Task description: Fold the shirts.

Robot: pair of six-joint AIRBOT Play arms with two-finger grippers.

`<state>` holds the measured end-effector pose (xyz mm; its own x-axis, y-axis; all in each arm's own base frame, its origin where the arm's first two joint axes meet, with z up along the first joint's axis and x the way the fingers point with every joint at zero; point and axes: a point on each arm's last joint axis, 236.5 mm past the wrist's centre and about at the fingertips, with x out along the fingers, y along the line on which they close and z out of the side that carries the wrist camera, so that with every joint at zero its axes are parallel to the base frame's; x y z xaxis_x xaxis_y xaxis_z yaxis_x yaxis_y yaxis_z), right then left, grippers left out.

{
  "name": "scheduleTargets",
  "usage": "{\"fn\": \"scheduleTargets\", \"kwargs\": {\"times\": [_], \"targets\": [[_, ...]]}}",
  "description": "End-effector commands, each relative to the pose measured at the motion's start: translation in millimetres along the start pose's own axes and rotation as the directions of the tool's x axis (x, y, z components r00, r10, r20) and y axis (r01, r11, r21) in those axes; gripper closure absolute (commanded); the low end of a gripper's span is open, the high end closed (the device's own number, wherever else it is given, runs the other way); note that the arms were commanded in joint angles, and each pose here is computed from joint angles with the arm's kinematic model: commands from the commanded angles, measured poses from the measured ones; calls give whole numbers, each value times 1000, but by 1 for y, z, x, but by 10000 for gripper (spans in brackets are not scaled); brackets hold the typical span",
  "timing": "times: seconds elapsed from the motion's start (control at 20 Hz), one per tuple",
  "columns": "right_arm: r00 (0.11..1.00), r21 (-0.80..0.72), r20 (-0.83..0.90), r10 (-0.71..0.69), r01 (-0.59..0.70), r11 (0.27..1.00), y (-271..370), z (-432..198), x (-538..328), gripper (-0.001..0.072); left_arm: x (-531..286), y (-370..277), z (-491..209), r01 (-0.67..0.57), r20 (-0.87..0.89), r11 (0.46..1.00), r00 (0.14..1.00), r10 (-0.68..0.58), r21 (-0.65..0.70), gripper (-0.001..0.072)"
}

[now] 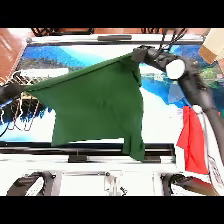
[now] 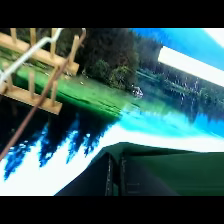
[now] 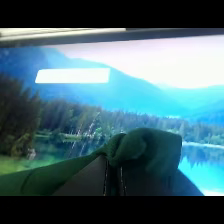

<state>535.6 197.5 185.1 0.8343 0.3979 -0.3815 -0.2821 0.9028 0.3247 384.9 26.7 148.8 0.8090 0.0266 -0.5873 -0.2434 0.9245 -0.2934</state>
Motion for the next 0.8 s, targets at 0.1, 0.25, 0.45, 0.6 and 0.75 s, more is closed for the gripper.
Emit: {"fn": "scheduleTargets", "kwargs": {"times": [0.1, 0.25, 0.45, 0.6, 0.75], "targets": [[978, 184, -207, -27, 67, 981, -29, -103, 76, 635, 108, 8, -77, -28, -253, 982, 967, -20, -185, 674], [943, 174, -333, -20, 83, 981, -25, -148, 83, 610, 128, 10, -108, -56, -347, 969, 937, -32, -242, 647], [945, 182, -326, -16, 80, 980, -26, -122, 58, 209, 109, 9, -108, -8, -442, 993, 896, -45, -117, 441], [935, 140, -355, -24, 78, 987, -31, -95, 11, 209, 63, 26, -96, 19, -588, 999, 808, -35, -33, -13], [881, 69, -472, -41, 83, 994, -49, -98, -41, 210, 15, 54, -112, 49, -739, 999, 673, -33, -1, -13]]}}
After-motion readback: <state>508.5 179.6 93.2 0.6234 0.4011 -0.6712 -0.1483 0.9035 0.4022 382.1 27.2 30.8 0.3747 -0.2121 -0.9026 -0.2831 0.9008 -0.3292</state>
